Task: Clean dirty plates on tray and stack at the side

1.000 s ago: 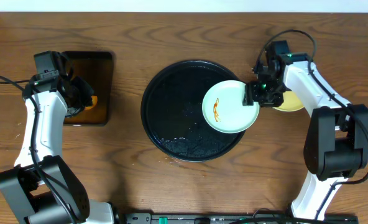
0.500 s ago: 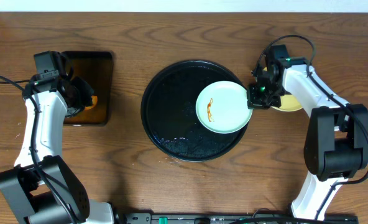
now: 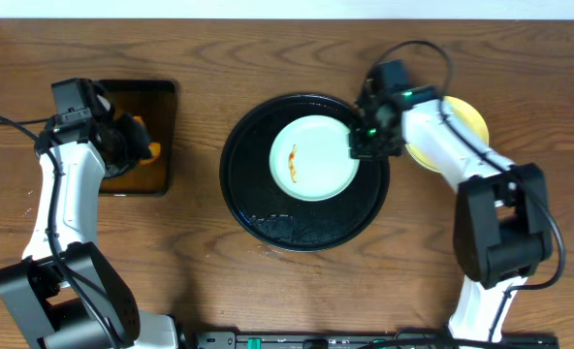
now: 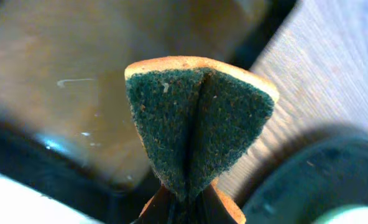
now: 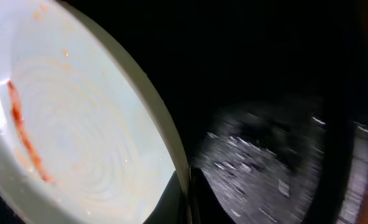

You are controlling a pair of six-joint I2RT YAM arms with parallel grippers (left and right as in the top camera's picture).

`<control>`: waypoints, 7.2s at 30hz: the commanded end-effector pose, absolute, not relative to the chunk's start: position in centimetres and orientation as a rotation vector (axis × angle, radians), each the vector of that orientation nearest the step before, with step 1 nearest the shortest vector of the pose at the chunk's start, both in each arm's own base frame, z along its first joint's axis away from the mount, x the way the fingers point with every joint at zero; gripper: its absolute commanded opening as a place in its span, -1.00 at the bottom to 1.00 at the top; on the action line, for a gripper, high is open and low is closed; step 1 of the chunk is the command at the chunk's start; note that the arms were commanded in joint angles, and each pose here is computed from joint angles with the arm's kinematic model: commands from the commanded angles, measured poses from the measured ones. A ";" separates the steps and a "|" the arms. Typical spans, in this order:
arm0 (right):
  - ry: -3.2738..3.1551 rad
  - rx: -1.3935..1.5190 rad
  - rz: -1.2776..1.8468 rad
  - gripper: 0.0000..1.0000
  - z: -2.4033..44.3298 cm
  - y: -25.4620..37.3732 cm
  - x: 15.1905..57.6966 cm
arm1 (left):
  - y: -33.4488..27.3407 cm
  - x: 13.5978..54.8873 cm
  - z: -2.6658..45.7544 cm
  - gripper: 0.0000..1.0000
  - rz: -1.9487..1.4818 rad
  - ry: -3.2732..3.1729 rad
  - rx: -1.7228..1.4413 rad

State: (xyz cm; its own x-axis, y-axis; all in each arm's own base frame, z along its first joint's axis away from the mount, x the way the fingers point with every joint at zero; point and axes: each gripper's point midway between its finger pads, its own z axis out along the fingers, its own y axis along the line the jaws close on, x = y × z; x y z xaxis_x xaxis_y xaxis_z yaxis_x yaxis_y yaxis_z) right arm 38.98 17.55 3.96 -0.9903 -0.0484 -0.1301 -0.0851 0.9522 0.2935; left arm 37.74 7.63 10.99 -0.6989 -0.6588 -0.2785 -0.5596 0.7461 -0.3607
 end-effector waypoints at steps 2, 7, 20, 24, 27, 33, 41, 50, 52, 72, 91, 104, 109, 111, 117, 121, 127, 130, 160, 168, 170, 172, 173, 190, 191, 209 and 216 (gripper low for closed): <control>3.022 -0.048 0.379 -0.97 1.2 18.8 38.6 | 5.4 38.4 11.8 -0.85 -0.520 2.566 -0.782; 3.042 -0.047 0.371 -0.97 -0.5 19.1 38.6 | 2.3 38.0 12.5 -0.85 -0.698 2.594 -0.677; 3.039 0.107 0.260 -0.97 -2.1 17.9 39.2 | -10.1 36.6 10.1 -0.84 -0.596 2.786 -0.214; 3.042 0.108 0.258 -0.97 -2.1 17.8 39.1 | -12.7 36.8 8.6 -0.84 -0.492 2.804 -0.235; 3.043 0.108 0.258 -0.97 -2.1 17.8 39.1 | -14.4 37.0 7.0 -0.84 -0.461 2.819 -0.324; 3.042 0.120 0.238 -0.97 -2.2 17.6 39.1 | -18.8 37.8 4.9 -0.85 -0.536 2.797 -0.379; 3.043 0.132 0.235 -0.97 -2.3 17.6 39.0 | -21.7 38.6 5.1 -0.85 -0.528 2.714 -0.359; 3.045 0.132 0.234 -0.97 -2.3 17.6 39.0 | -22.2 37.7 0.4 -0.85 -0.490 2.800 -0.516; 3.045 0.132 0.234 -0.97 -2.3 17.5 38.9 | -22.0 37.4 -0.6 -0.85 -0.468 2.824 -0.517; 3.047 0.132 0.227 -0.97 -2.5 17.4 38.8 | -12.1 38.5 3.9 -0.85 0.322 2.654 -0.222; 3.042 0.131 0.231 -0.97 -2.5 17.5 39.0 | -23.9 40.4 1.2 -0.83 -0.474 2.696 -0.268; 3.056 0.133 0.222 -0.97 -2.7 17.3 38.6 | -11.0 39.5 -2.0 -0.84 0.206 2.748 -0.420; 3.051 0.132 0.225 -0.97 -2.7 17.4 38.6 | -7.0 39.6 0.9 -0.85 0.367 2.696 -0.424; 3.051 0.132 0.225 -0.97 -2.7 17.4 38.6 | -7.0 40.0 2.6 -0.85 0.338 2.664 -0.424; 3.048 0.132 0.228 -0.97 -2.7 17.4 38.7 | -12.6 40.6 7.9 -0.85 -0.107 2.626 -0.364; 3.043 0.132 0.230 -0.97 -2.7 17.4 38.8 | -17.2 40.1 8.0 -0.85 -0.383 2.663 -0.341; 3.043 0.131 0.230 -0.97 -2.7 17.4 38.8 | -20.7 37.8 4.4 -0.85 -0.411 2.773 -0.344; 3.043 0.131 0.230 -0.97 -2.7 17.4 38.8 | -22.2 36.3 2.0 -0.85 -0.389 2.843 -0.291; 3.045 0.132 0.229 -0.97 -2.7 17.4 38.8 | -12.6 39.2 10.6 -0.85 0.256 2.513 -0.317; 3.045 0.132 0.229 -0.97 -2.7 17.4 38.8 | -23.2 39.6 7.6 -0.85 -0.464 2.662 -0.184; 3.048 0.132 0.227 -0.97 -2.7 17.4 38.7 | -23.4 39.8 5.9 -0.85 -0.461 2.686 -0.194; 3.050 0.133 0.227 -0.97 -2.8 17.4 38.7 | -23.5 39.8 4.3 -0.85 -0.446 2.712 -0.196; 3.049 0.132 0.227 -0.97 -2.8 17.4 38.7 | -23.5 39.8 3.5 -0.84 -0.437 2.724 -0.198; 3.049 0.132 0.227 -0.97 -2.8 17.4 38.7 | -9.7 40.5 0.3 -0.85 0.337 2.700 -0.332; 3.049 0.132 0.227 -0.97 -2.8 17.4 38.7 | -8.5 40.4 0.6 -0.85 0.398 2.691 -0.349; 3.017 0.056 0.241 -0.97 -1.6 17.6 39.3 | -1.7 40.5 19.9 -0.84 0.163 2.315 -0.548; 2.916 -0.089 0.277 -0.97 4.1 18.5 40.5 | 4.9 40.8 17.3 -0.84 0.003 2.391 -0.729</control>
State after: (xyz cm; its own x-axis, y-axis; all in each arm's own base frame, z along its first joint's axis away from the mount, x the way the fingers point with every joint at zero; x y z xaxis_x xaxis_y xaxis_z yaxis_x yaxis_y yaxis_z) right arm 38.83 19.42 0.87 -0.9943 0.0085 -0.1058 -0.0160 0.9732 0.2292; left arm 40.68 3.03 19.59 -0.6068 -0.4539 -0.6525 -0.5042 0.8544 -0.1254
